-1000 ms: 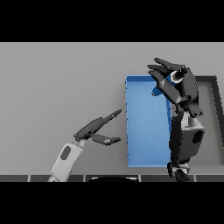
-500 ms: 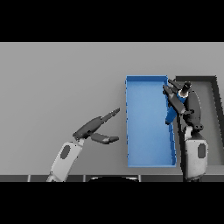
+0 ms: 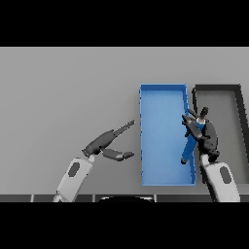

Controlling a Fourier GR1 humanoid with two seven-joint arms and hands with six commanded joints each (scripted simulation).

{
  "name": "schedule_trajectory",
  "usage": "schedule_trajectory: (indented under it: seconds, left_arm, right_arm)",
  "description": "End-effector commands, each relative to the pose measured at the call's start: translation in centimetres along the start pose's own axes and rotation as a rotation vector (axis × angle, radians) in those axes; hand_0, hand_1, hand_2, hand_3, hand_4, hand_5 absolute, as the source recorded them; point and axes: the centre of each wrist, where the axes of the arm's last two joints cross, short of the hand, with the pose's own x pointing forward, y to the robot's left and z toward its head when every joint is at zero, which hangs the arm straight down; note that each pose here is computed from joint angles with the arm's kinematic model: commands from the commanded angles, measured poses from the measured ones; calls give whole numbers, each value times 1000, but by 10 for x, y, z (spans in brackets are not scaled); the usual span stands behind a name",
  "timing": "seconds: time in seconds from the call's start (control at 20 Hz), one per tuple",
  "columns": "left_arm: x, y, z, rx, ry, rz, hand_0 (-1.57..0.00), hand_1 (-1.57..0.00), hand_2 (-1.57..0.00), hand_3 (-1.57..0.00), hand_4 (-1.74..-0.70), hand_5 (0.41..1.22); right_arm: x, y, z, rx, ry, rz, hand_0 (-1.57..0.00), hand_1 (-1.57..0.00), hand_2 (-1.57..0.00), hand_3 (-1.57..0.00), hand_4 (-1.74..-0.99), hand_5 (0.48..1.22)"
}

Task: Pick up the blue pipe and place it into the blue bin.

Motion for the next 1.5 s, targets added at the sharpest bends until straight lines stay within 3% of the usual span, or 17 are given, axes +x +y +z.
schedule_trajectory:
  seconds: [0.0,0.15,0.2,0.25,0.35,0.45,0.5,0.65,0.8,0.95,1.15,1.45]
  left_arm:
    - [3,0,-2,0,-3,2,1,1,1,1,-922,480]
    - [3,1,-2,2,-11,-5,1,1,1,1,-919,486]
    - [3,2,-3,3,-6,-9,1,1,1,1,-918,489]
    - [5,1,-3,-2,-16,-3,1,1,1,1,-920,491]
    - [4,2,-2,-2,-13,-6,1,1,1,1,-921,493]
    - [3,1,-2,-3,-13,-4,1,1,1,1,-924,493]
    - [3,0,-2,-5,-4,-1,1,1,1,1,-925,494]
    - [2,0,-1,7,-2,3,1,1,1,1,-926,494]
    - [2,1,-2,8,1,12,1,1,1,1,-927,496]
    - [3,4,-2,12,4,9,1,1,1,1,-929,496]
    - [3,4,1,12,0,9,1,1,1,1,-932,497]
    - [7,7,5,18,-10,5,1,1,1,1,-930,495]
  right_arm:
    - [-4,1,1,6,45,-20,-1571,-1571,-1571,-1005,-1585,1221]
    - [-9,6,1,-9,159,-44,-1571,-1571,-1571,-514,-1661,1221]
    - [-11,10,0,-7,199,-68,-1571,-1571,-1571,-411,-1677,1171]
    - [-10,12,1,-16,229,-85,-1571,-1571,-1518,-455,-1626,1161]
    - [-9,11,0,-6,241,-79,-1084,-1025,-987,-291,-1469,1148]
    - [-11,11,-1,-12,258,-69,-693,-656,-631,-186,-1370,1125]
    - [-11,10,-1,-12,264,-52,-554,-525,-505,-148,-1339,1108]
    - [-7,6,-2,-10,279,223,-283,-268,-258,-75,-1250,962]
    - [-11,10,-1,55,332,320,-145,-137,-132,-38,-1205,837]
    - [-9,14,-3,78,361,387,-74,-70,-67,-19,-1161,771]
    - [-13,17,-1,92,358,403,-30,-28,-27,-7,-1099,725]
    - [-10,17,-1,132,347,447,-19,-17,-17,-4,-1084,714]
